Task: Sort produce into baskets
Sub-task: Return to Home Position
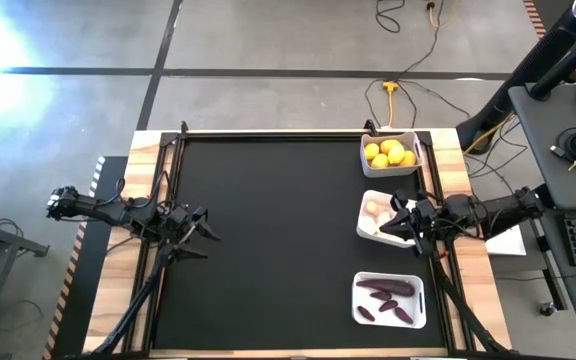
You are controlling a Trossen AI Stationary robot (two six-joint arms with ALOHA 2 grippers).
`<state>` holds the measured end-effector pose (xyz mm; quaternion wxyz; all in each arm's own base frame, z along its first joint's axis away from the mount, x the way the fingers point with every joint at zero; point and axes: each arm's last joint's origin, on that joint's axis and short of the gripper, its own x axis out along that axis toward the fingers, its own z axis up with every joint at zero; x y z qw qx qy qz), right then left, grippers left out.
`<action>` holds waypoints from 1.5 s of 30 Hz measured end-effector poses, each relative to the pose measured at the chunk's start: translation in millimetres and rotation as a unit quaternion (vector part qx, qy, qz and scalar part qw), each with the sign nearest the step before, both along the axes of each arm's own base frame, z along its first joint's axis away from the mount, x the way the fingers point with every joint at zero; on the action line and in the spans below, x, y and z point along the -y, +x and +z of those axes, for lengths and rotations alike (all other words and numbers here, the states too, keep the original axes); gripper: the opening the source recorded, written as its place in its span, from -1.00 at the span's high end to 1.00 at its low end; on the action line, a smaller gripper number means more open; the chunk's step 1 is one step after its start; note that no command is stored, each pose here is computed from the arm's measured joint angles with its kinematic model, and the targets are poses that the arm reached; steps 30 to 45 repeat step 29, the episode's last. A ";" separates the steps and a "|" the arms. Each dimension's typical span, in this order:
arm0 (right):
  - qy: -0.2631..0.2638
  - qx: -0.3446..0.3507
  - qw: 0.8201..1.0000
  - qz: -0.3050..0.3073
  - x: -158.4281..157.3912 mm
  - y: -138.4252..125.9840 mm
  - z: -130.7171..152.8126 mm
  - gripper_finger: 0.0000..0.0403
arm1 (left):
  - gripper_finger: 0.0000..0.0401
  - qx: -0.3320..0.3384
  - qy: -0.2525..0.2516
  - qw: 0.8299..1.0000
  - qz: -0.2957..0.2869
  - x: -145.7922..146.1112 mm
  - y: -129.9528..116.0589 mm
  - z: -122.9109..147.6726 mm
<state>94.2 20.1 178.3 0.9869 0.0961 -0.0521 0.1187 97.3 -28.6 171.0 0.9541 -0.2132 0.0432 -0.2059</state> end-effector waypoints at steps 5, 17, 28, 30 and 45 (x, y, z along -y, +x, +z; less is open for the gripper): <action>0.000 0.000 1.000 0.000 0.0 0.0 0.0 0.94 | -0.41 0.000 0.000 1.000 0.000 0.0 0.0 0.0; 0.000 0.000 1.000 -0.018 3.4 0.7 -0.1 0.94 | -0.41 0.000 0.000 1.000 0.000 0.0 0.0 0.0; 0.000 0.000 1.000 -0.022 4.0 0.8 -0.1 0.94 | -0.41 0.000 0.000 1.000 0.000 0.0 0.0 0.0; 0.000 0.000 1.000 -0.022 4.0 0.8 -0.1 0.94 | -0.41 0.000 0.000 1.000 0.000 0.0 0.0 0.0; 0.000 0.000 1.000 -0.022 4.0 0.8 -0.1 0.94 | -0.41 0.000 0.000 1.000 0.000 0.0 0.0 0.0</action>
